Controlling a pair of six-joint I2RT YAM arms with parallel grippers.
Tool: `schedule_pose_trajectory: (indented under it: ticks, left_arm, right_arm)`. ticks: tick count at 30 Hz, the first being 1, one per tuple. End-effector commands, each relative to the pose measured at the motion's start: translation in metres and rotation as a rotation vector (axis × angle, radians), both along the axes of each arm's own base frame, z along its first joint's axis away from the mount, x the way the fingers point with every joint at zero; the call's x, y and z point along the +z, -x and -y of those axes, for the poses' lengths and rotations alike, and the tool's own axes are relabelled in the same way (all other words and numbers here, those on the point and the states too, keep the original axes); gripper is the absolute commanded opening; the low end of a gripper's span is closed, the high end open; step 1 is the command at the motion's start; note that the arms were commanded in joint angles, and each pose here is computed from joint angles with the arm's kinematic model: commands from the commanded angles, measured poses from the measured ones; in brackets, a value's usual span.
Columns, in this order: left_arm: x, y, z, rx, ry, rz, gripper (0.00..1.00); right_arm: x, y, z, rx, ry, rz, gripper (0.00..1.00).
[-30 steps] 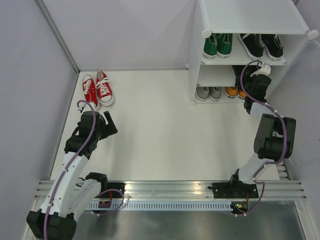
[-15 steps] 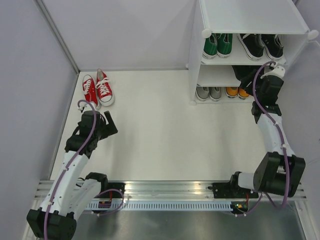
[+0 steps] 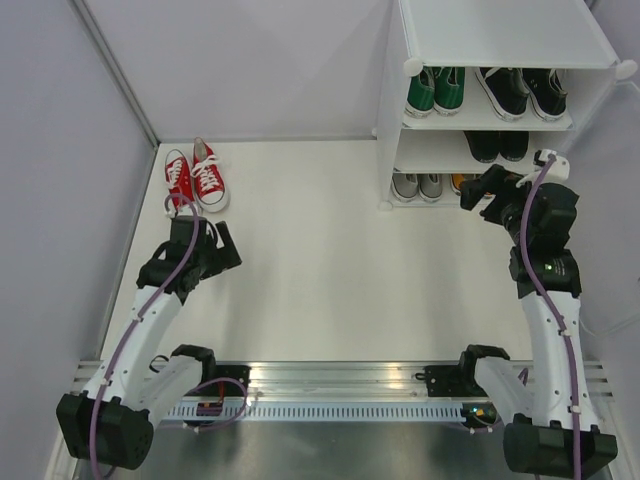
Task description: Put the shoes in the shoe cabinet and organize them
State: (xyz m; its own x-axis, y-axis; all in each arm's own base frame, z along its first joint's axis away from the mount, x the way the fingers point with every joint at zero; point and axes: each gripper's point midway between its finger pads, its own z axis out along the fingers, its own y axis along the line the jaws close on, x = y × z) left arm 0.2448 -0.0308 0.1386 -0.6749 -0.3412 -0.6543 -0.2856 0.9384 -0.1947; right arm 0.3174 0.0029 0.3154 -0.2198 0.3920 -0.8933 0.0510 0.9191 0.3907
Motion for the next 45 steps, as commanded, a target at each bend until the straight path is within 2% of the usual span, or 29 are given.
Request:
schedule_pose_trajectory:
  ticks: [1,4,8,9,12,14,15,18,22,25,28,31,33,36,41,45]
  left_arm:
    - [0.03,-0.02,0.013,0.014,0.089,0.066,1.0]
    - [0.035,-0.039,0.011,0.043,0.075,0.043,1.0]
    - [0.051,-0.079,-0.003,0.128,0.067,0.066,0.94]
    - [0.042,-0.093,-0.007,0.148,0.061,0.047,0.94]
    - [0.046,-0.122,-0.031,0.234,0.055,0.058,0.9]
    - [0.039,-0.145,-0.045,0.275,0.042,0.052,0.86]
    - [0.028,-0.154,-0.065,0.33,0.029,0.03,0.84]
    - [0.027,-0.177,-0.074,0.325,-0.009,0.047,0.78]
    - [0.015,-0.207,-0.076,0.321,-0.011,0.048,0.77]
    - [-0.011,-0.216,-0.075,0.356,0.011,-0.004,0.79]
    - [-0.03,-0.217,-0.078,0.461,0.045,-0.023,0.83]
    - [-0.048,-0.219,-0.069,0.561,0.168,-0.017,0.89]
    - [-0.048,-0.228,-0.063,0.589,0.244,0.049,0.91]
    - [-0.068,-0.223,-0.057,0.656,0.346,0.112,0.93]
    - [-0.085,-0.228,-0.06,0.754,0.437,0.191,0.98]
    - [-0.088,-0.234,-0.064,0.816,0.516,0.309,1.0]
  right_arm:
    - [-0.019,0.011,-0.023,0.084,0.018,-0.065,0.98]
    - [-0.014,0.018,-0.042,0.148,0.018,-0.037,0.98]
    - [-0.019,0.03,-0.072,0.258,0.009,-0.032,0.98]
    - [-0.019,0.034,-0.081,0.294,0.006,-0.026,0.98]
    - [-0.024,0.044,-0.102,0.384,-0.011,-0.007,0.98]
    - [-0.033,0.048,-0.113,0.427,-0.022,-0.017,0.98]
    - [-0.036,0.049,-0.116,0.443,-0.033,-0.016,0.97]
    - [-0.037,0.053,-0.124,0.48,-0.036,-0.01,0.97]
    - [-0.051,0.055,-0.129,0.507,-0.017,-0.032,0.97]
    - [-0.06,0.056,-0.13,0.517,-0.01,-0.053,0.97]
    - [-0.064,0.057,-0.137,0.554,-0.027,-0.054,0.97]
    - [-0.065,0.058,-0.143,0.584,-0.056,-0.051,0.96]
    - [-0.067,0.059,-0.146,0.599,-0.072,-0.056,0.97]
    - [-0.072,0.06,-0.148,0.605,-0.079,-0.068,0.96]
    - [-0.077,0.062,-0.149,0.616,-0.077,-0.082,0.96]
    - [-0.079,0.063,-0.15,0.63,-0.073,-0.087,0.96]
